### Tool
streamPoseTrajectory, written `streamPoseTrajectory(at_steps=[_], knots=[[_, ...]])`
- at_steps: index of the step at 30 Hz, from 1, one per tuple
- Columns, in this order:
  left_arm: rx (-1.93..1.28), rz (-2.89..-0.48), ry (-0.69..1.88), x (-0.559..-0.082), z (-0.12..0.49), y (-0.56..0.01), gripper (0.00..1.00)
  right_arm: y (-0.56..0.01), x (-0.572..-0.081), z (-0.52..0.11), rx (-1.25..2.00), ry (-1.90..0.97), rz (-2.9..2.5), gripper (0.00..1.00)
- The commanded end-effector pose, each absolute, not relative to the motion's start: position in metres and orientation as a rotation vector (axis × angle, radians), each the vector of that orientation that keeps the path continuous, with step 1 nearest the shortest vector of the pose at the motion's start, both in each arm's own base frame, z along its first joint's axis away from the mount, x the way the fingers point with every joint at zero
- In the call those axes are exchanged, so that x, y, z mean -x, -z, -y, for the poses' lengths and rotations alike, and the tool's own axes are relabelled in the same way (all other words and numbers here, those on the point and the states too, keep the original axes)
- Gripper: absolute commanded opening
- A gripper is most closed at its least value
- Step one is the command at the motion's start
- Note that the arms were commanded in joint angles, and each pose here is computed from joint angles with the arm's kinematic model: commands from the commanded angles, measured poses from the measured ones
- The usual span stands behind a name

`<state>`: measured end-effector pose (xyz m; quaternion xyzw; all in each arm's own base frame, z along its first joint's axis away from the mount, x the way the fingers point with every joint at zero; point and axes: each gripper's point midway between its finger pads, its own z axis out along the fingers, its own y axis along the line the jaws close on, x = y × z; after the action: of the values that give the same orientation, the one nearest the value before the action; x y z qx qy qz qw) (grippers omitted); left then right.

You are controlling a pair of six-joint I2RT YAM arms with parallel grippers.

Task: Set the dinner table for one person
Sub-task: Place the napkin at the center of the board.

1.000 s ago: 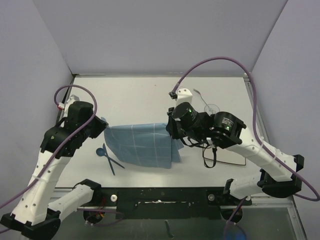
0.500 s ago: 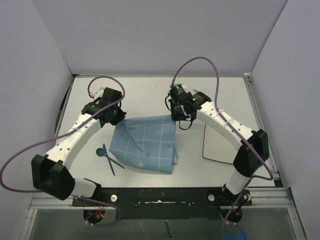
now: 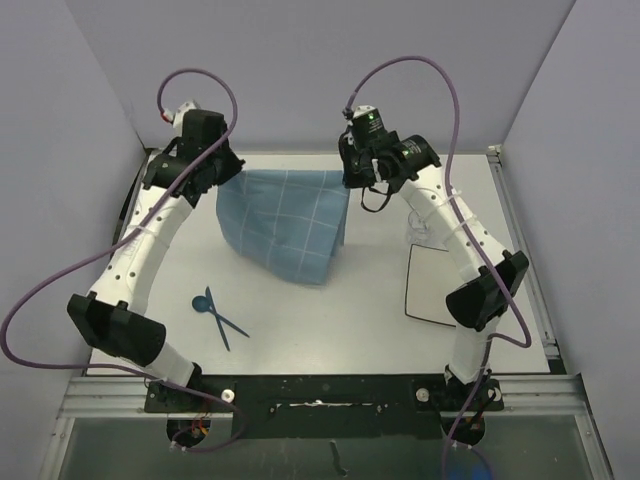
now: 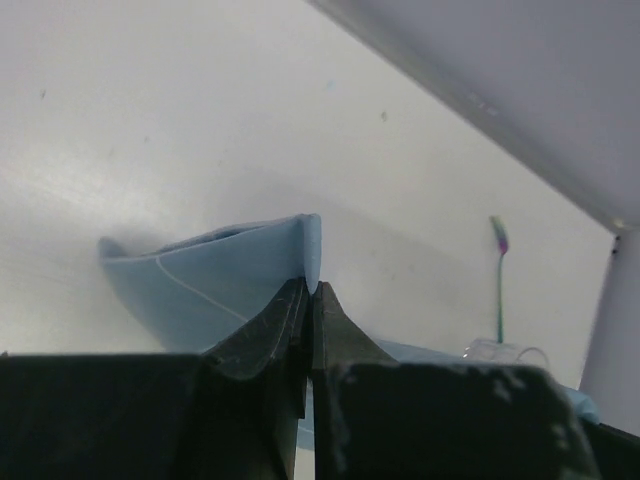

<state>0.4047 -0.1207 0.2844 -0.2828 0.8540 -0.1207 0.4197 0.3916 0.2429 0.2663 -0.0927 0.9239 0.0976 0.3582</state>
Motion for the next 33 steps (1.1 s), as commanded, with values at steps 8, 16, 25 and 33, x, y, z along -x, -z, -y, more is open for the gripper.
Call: streamPoseTrajectory(at_steps=[8,16,25,33], knots=[[0.652,-1.885,0.342,-0.352,0.081,-0.393,0.00,-0.337,-0.362,-0.198,0.225,-0.181,-2.261,0.00],[0.702,-1.852,0.385,-0.285,0.060,-0.399,0.00,-0.359,-0.317,-0.185,0.212,-0.192,-2.228,0.00],[0.685,-1.822,0.493,-0.254,0.063,-0.430,0.00,-0.413,-0.280,-0.185,0.202,-0.258,-2.133,0.00],[0.690,-1.847,0.484,-0.248,0.061,-0.416,0.00,-0.387,-0.275,-0.198,0.227,-0.274,-2.182,0.00]])
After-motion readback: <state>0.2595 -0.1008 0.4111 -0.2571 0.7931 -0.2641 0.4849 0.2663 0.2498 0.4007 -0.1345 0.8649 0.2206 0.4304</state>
